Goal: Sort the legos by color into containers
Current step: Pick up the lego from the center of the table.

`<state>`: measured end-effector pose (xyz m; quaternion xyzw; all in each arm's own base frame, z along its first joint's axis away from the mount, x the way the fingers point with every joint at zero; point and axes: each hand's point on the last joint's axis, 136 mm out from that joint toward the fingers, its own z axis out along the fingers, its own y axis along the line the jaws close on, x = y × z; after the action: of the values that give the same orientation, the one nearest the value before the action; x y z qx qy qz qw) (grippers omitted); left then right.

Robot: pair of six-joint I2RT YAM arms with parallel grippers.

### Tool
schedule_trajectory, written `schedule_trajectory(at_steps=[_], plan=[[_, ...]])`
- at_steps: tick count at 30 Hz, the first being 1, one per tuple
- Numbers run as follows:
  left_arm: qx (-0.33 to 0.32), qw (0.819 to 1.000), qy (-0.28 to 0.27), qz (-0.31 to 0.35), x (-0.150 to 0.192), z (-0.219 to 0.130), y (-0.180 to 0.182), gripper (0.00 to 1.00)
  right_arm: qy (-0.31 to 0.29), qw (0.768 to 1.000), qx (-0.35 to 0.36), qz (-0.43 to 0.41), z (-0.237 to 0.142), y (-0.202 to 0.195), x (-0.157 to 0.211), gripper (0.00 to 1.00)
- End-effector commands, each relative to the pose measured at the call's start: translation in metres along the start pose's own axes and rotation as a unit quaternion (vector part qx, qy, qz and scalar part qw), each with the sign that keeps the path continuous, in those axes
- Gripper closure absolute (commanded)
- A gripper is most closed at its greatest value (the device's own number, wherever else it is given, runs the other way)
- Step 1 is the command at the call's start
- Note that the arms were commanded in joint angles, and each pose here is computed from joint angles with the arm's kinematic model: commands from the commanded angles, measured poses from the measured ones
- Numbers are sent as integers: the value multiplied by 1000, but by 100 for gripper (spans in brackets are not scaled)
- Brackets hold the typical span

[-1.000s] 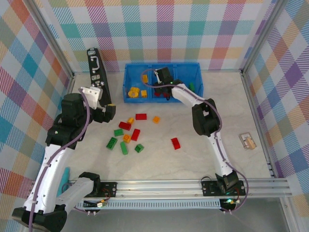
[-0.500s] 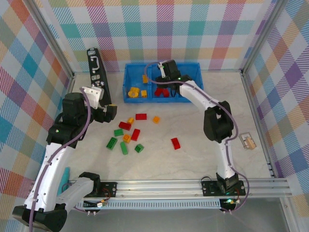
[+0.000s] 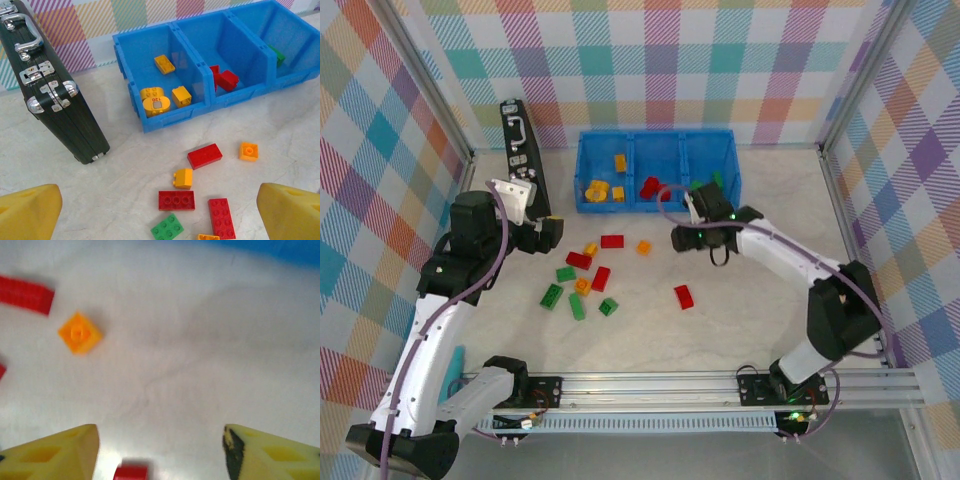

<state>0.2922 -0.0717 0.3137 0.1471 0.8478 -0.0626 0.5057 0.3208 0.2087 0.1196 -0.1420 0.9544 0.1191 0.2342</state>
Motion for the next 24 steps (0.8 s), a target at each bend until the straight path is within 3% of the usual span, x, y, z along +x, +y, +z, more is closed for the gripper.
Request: schedule_trajectory(at_steps=[1, 4, 11, 18, 24], plan=[[5, 1000, -7, -9, -2, 0, 0, 0, 50, 997, -55, 18, -1, 24, 48, 26], [5, 1000, -4, -8, -1, 2, 1, 0, 86, 994, -58, 21, 3, 26, 80, 21], [9, 1000, -1, -8, 1, 4, -1, 0, 134, 990, -41, 35, 12, 22, 123, 20], [5, 1000, 4, -8, 2, 7, 1, 0, 151, 988, -23, 9, 31, 23, 134, 22], [6, 1000, 11, -6, 4, 9, 1, 0, 164, 986, -15, -6, 52, 27, 133, 33]])
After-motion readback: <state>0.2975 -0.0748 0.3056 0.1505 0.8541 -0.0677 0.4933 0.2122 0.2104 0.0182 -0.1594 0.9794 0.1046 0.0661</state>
